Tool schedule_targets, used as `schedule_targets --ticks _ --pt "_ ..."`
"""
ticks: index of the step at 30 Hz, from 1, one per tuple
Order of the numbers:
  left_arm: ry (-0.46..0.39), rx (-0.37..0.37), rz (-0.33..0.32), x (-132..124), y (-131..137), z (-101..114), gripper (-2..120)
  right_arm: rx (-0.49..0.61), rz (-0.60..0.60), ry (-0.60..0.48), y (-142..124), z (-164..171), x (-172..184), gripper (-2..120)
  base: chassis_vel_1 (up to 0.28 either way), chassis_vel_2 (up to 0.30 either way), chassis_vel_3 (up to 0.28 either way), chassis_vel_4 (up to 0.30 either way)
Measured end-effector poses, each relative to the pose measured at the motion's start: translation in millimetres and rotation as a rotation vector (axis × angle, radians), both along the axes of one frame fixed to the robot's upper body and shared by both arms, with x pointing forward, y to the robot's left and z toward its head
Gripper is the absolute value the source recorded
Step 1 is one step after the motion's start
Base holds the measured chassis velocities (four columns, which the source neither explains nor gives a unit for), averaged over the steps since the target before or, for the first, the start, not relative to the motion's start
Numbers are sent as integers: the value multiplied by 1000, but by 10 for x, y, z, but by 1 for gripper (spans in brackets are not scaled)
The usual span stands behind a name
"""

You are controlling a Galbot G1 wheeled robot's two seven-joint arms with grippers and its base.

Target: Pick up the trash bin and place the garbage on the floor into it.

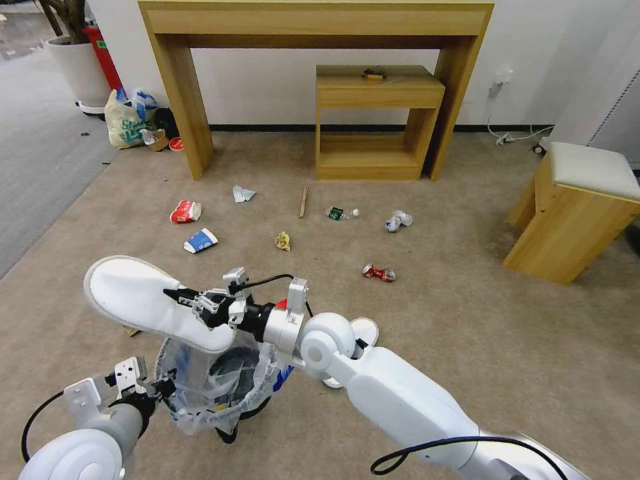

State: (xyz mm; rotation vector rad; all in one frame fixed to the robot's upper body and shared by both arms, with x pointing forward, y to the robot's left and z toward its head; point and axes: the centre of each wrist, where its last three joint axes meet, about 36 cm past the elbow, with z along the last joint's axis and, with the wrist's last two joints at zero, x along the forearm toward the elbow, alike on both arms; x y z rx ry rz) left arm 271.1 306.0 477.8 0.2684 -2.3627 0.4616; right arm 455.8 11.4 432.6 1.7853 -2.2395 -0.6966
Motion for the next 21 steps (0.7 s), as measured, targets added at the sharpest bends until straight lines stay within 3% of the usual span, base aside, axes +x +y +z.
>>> schedule_targets --ticks 15,21 --pt "3 -1 -9 -9 -77 17 0 -52 -7 3 91 -227 9 4 0 0 0 0" --pt "0 2 -5 -5 -63 24 0 -70 -6 1 51 -231 -17 22 0 0 0 0"
